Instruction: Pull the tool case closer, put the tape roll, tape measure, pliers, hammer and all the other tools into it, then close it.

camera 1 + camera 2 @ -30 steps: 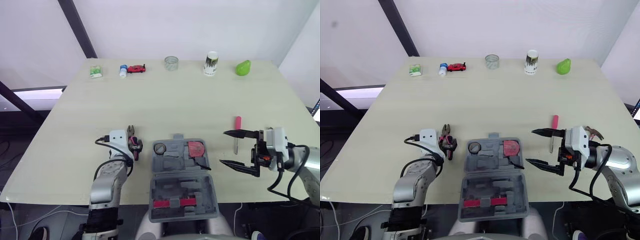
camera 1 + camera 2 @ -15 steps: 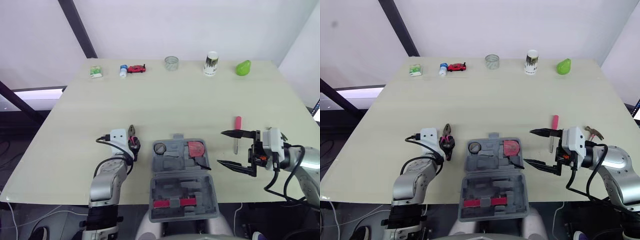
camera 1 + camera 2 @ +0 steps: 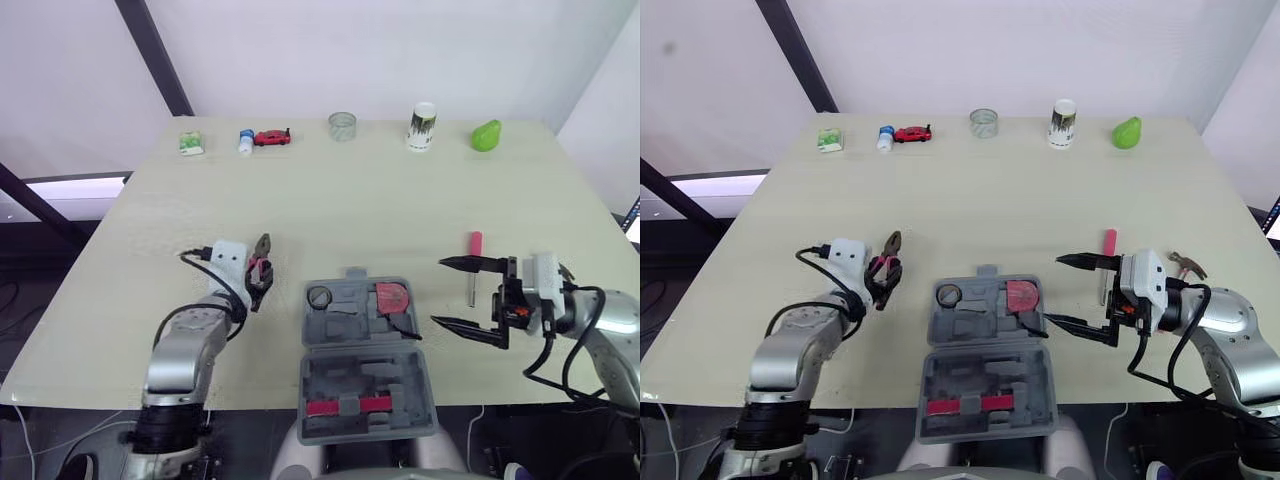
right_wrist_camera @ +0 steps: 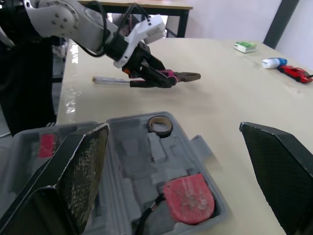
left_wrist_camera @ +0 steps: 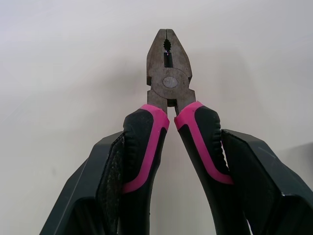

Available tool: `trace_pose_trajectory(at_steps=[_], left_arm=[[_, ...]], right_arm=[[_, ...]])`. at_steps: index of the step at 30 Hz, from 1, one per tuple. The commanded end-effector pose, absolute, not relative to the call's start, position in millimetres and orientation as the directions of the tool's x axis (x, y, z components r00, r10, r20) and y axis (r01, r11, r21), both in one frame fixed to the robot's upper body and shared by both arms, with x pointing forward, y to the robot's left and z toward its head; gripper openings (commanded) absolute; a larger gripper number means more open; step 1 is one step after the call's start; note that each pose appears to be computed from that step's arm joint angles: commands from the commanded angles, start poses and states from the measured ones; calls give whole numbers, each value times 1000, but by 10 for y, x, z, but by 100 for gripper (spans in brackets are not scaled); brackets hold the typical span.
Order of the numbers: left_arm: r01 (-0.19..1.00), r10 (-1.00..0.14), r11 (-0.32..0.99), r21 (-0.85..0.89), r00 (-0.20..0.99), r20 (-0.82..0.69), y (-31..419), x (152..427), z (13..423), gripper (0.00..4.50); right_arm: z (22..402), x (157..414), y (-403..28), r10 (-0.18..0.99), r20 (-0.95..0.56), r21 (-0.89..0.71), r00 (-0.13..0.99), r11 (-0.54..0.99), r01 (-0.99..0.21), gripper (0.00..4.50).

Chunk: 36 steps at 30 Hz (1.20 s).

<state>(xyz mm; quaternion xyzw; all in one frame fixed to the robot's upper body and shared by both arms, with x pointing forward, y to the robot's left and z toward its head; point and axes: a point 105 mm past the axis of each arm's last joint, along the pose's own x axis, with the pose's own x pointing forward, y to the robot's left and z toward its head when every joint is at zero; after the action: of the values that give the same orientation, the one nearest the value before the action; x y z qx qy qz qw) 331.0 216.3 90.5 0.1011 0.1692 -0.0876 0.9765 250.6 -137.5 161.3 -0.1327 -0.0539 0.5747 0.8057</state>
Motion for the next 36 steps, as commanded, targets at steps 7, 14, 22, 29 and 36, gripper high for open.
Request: trace_pose_trajectory(at_steps=[7, 14, 22, 29, 36], left_arm=[[669, -586, 657, 348, 744, -322, 1605, 3339, 1562, 260], [849, -782, 337, 407, 493, -382, 1199, 3345, 1780, 260], [914, -882, 1, 405, 191, -430, 679, 3254, 1791, 260], [914, -902, -71, 400, 112, -417, 491, 3250, 1766, 260], [921, -890, -124, 370, 61, -452, 533, 3213, 1675, 260]], right_arm=[[1619, 2751, -1254, 887, -156, -283, 434, 380, -880, 450], [1595, 2913, -1168, 841, -316, -342, 440, 332, -879, 450], [1628, 3136, -1067, 753, -460, -386, 471, 308, -869, 450], [1623, 3087, -949, 750, -519, -356, 410, 246, -901, 450], [1645, 3005, -902, 770, -531, -329, 354, 198, -923, 450]])
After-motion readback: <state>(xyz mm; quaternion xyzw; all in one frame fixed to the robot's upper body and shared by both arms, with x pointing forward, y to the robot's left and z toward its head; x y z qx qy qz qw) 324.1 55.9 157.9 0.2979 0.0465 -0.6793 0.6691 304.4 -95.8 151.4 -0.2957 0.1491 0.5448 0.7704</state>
